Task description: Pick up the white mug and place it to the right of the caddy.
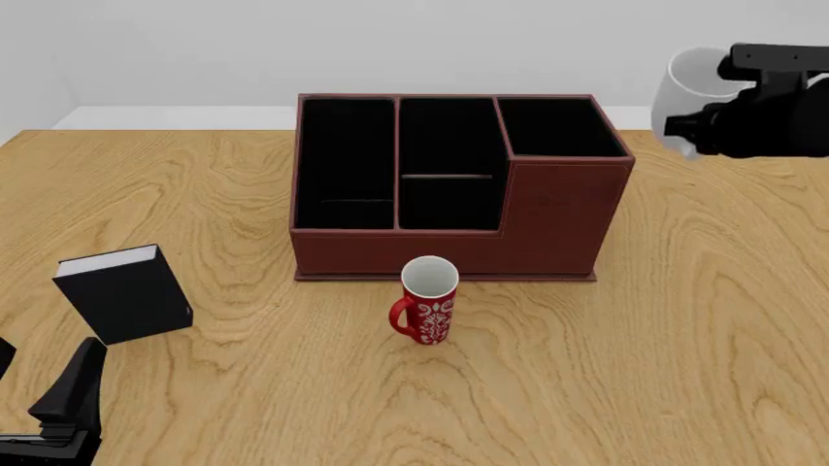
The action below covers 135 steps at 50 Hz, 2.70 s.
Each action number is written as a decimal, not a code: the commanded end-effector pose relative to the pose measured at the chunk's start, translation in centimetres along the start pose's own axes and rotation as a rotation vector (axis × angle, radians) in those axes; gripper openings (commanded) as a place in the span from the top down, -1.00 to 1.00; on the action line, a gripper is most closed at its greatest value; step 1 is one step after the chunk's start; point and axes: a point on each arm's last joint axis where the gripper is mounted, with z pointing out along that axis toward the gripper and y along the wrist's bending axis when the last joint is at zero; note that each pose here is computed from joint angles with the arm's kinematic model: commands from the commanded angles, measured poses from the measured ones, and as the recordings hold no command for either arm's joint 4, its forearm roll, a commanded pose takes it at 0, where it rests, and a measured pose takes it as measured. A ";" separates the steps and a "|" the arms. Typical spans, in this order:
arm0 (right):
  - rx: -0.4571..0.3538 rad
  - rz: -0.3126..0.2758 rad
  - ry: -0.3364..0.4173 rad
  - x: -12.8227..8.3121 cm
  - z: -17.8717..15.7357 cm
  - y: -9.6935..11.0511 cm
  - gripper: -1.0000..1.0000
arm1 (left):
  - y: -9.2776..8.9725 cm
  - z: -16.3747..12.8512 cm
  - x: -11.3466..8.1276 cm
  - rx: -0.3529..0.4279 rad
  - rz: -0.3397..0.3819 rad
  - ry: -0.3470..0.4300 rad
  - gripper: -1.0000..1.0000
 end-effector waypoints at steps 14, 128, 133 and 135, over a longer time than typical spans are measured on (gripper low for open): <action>0.016 0.041 0.029 1.6 2.3 -0.7 1.00 | 0.0 0.0 0.0 0.000 0.000 0.000 -1.00; 0.016 0.056 0.226 11.1 9.4 -0.5 1.00 | 0.0 0.0 0.0 0.000 0.000 0.000 -1.00; 0.013 0.057 0.225 11.4 9.3 -0.3 1.00 | 0.0 0.0 0.0 0.000 0.000 0.000 -1.00; 0.010 0.056 0.227 11.5 9.3 -0.2 1.00 | 0.0 0.0 0.0 0.000 0.000 0.000 -1.00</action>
